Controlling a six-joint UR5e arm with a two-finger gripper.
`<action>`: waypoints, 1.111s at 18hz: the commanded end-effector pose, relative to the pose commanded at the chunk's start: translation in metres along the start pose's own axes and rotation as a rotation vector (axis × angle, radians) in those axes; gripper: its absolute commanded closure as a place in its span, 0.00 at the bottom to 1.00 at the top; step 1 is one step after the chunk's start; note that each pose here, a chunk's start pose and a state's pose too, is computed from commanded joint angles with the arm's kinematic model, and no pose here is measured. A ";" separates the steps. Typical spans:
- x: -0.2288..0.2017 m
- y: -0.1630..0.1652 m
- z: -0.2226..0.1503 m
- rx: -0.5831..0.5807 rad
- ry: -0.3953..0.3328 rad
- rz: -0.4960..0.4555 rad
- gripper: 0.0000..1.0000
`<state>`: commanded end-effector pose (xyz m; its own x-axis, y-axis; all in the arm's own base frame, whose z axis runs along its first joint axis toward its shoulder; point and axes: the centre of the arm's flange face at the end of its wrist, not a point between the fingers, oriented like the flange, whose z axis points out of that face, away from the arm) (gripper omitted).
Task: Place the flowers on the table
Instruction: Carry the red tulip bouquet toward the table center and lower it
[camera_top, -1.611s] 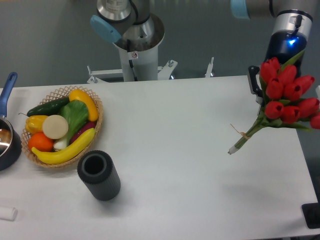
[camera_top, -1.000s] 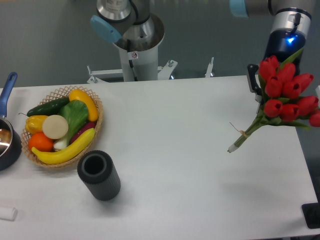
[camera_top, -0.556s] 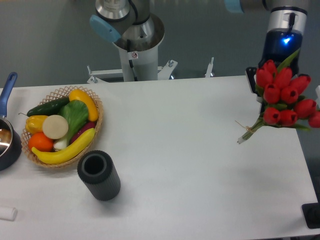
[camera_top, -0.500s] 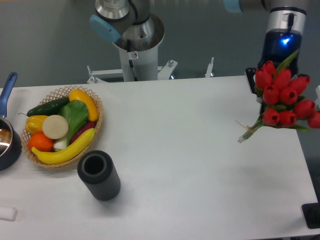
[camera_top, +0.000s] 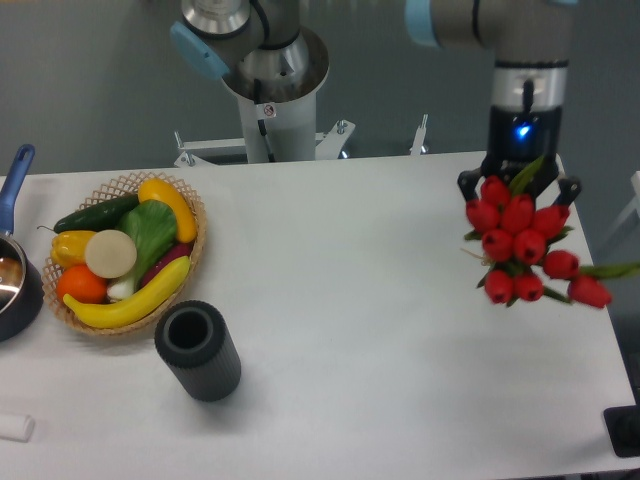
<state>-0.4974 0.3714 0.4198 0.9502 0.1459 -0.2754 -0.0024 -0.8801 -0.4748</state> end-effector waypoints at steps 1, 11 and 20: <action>0.004 -0.002 0.009 -0.023 0.004 0.026 0.64; 0.060 -0.024 0.106 -0.268 0.046 0.185 0.64; 0.095 -0.014 0.184 -0.314 0.167 0.207 0.64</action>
<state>-0.4641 0.4809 0.2467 0.9772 -0.1009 -0.1865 -0.1279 -0.9820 -0.1387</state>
